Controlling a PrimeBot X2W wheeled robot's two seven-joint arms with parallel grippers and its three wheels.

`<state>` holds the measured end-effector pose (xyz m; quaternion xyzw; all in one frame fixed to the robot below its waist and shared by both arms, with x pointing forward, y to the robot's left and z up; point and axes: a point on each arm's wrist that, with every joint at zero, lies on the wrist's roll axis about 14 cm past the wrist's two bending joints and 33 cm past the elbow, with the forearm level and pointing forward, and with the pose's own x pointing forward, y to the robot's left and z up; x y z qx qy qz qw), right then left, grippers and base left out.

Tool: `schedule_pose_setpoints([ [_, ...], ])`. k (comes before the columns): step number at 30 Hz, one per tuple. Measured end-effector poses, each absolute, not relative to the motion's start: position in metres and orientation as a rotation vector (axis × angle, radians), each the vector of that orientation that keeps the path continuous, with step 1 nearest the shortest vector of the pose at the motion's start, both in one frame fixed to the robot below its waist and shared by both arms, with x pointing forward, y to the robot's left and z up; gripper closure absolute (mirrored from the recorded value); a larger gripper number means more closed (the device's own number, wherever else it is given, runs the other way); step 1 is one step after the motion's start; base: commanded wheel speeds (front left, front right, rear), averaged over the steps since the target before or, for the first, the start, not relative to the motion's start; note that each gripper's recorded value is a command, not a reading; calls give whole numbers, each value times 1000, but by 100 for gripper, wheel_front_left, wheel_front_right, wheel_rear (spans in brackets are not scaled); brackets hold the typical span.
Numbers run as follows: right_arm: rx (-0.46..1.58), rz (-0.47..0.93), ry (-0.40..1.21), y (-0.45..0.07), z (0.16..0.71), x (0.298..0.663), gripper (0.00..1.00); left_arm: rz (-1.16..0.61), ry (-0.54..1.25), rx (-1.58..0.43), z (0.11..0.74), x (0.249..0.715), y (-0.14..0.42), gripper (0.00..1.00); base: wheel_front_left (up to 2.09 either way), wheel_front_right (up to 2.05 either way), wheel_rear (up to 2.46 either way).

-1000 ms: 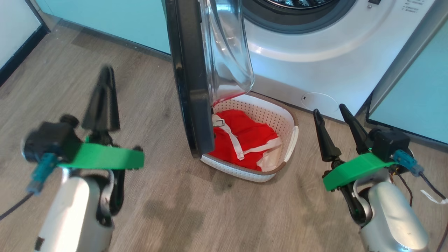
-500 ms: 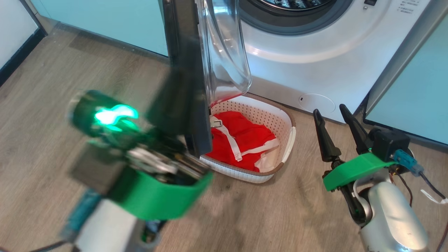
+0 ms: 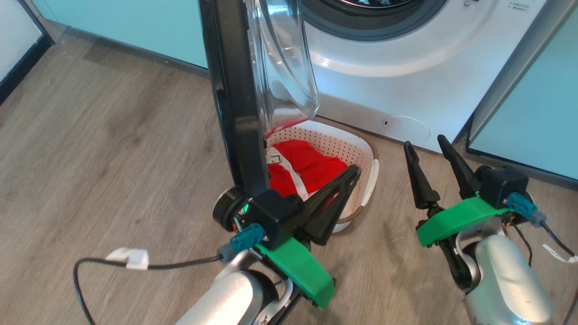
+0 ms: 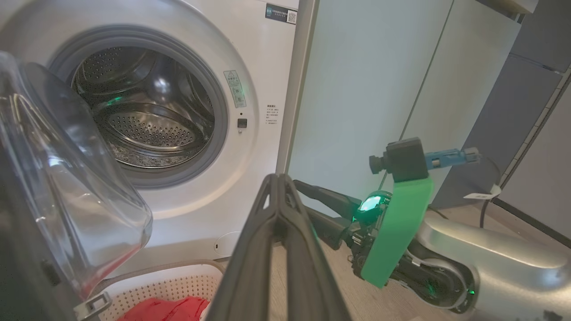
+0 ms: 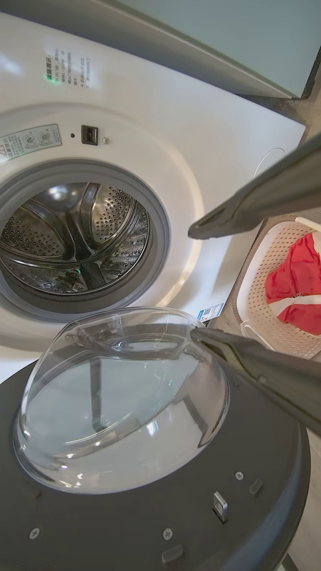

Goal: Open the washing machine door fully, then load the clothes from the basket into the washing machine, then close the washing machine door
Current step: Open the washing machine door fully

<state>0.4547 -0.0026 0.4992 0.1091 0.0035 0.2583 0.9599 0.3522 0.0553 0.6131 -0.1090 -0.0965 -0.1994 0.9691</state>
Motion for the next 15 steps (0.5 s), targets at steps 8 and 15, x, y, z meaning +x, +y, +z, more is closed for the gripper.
schedule_pose_setpoints([
  [8,224,517,24,-4,492,457,0,-294,-57,-244,569,363,77,100,0,0,0],
  [15,222,513,29,-5,489,458,0,-189,-33,-228,554,369,108,100,0,0,0],
])
